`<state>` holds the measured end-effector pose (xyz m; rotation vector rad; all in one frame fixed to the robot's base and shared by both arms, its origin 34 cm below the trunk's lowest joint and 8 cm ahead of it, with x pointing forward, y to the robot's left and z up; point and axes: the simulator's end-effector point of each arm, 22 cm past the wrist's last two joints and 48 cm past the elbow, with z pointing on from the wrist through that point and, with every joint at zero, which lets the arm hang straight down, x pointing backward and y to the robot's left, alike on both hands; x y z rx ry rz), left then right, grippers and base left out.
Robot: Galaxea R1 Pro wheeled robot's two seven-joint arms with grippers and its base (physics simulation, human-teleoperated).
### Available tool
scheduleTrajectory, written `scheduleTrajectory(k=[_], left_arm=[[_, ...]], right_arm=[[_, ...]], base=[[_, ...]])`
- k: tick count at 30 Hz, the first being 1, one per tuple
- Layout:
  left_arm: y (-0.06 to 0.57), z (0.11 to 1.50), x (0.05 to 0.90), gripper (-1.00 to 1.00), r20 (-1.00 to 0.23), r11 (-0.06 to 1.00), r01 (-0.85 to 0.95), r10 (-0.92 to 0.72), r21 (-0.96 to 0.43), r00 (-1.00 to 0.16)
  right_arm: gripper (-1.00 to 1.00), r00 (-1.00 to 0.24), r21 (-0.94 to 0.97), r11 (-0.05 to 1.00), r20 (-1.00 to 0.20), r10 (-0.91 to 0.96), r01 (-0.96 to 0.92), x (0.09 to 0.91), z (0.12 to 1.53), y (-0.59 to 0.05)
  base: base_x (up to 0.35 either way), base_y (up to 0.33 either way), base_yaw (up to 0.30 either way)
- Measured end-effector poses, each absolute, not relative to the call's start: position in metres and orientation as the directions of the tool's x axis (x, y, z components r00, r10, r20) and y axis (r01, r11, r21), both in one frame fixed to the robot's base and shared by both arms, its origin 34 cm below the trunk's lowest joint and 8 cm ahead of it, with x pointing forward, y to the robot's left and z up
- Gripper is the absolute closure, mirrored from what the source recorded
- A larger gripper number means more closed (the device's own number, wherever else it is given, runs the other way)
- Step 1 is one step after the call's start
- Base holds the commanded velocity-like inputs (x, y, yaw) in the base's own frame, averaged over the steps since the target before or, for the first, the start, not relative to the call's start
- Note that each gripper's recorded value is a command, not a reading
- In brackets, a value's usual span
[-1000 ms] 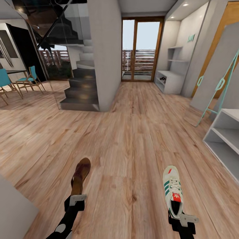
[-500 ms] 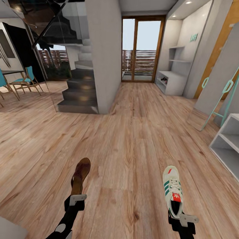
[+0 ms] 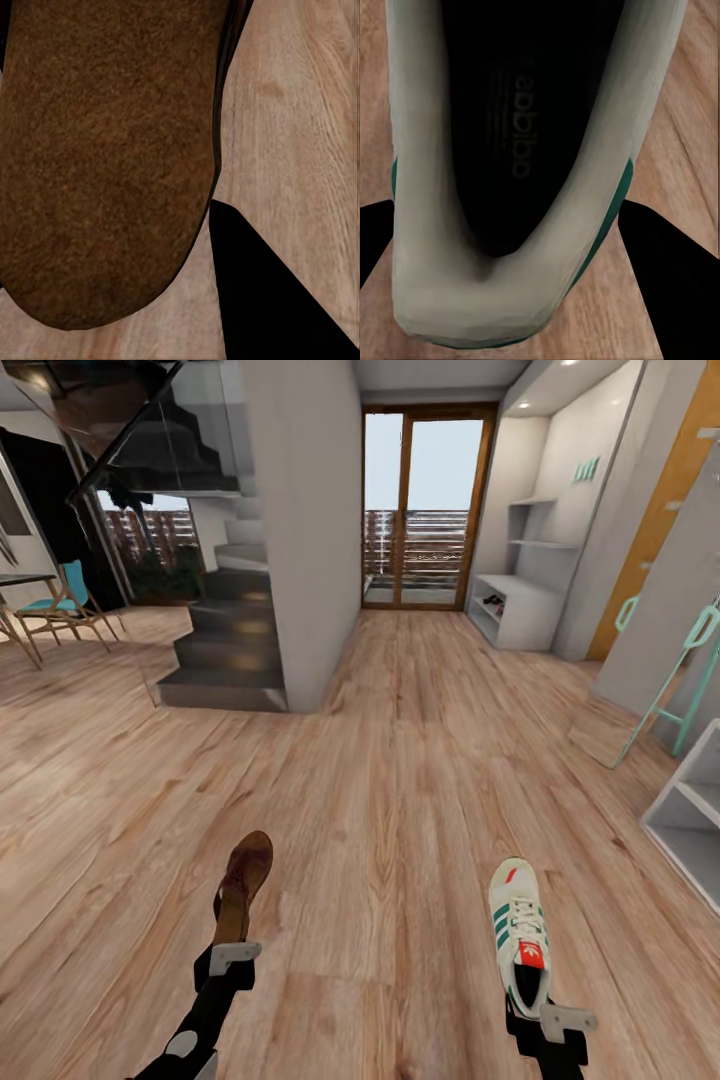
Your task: Pick up the two gym shoes and the two sandals from the corridor floor and place them onto the hallstand (shoe rack) in the corridor, making sure they are on the rack and not on the floor. Arrange them so the two gym shoes are next to each other and the two sandals are next to each other.
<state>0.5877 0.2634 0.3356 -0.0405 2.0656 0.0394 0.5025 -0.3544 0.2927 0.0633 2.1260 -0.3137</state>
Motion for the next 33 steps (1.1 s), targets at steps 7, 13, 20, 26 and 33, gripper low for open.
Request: scheduleTrajectory(k=[7,13,20,26,33], left_arm=[[0.261,0.336,0.581,1.00,-0.882,0.999,-0.036,-0.014,0.003,-0.470],[0.254,0.338,0.535,1.00,-0.893,1.000,-0.015,-0.021,-0.016,-0.449],[0.258,0.347,0.511,1.00,-0.912,0.999,-0.015,-0.034,-0.030,-0.409],[0.257,0.347,0.509,1.00,-0.913,0.999,-0.017,-0.038,-0.033,-0.406],[0.256,0.347,0.509,1.00,-0.913,0.999,-0.019,-0.041,-0.036,-0.405]], right_arm=[[1.00,-0.547,-0.197,0.966,-0.834,-0.076,0.166,0.502,0.292,-0.353],[1.00,-0.547,-0.196,0.966,-0.834,-0.075,0.166,0.502,0.292,-0.352],[1.00,-0.547,-0.196,0.966,-0.834,-0.075,0.167,0.502,0.292,-0.352],[1.00,-0.538,-0.194,0.966,-0.840,-0.074,0.169,0.503,0.294,-0.352],[1.00,-0.418,-0.176,0.965,-0.905,-0.081,0.195,0.488,0.312,-0.358]], base=[[0.334,-0.090,-0.098],[0.335,-0.087,-0.002],[0.335,-0.087,0.000],[0.335,-0.087,0.000],[0.335,-0.087,0.000]])
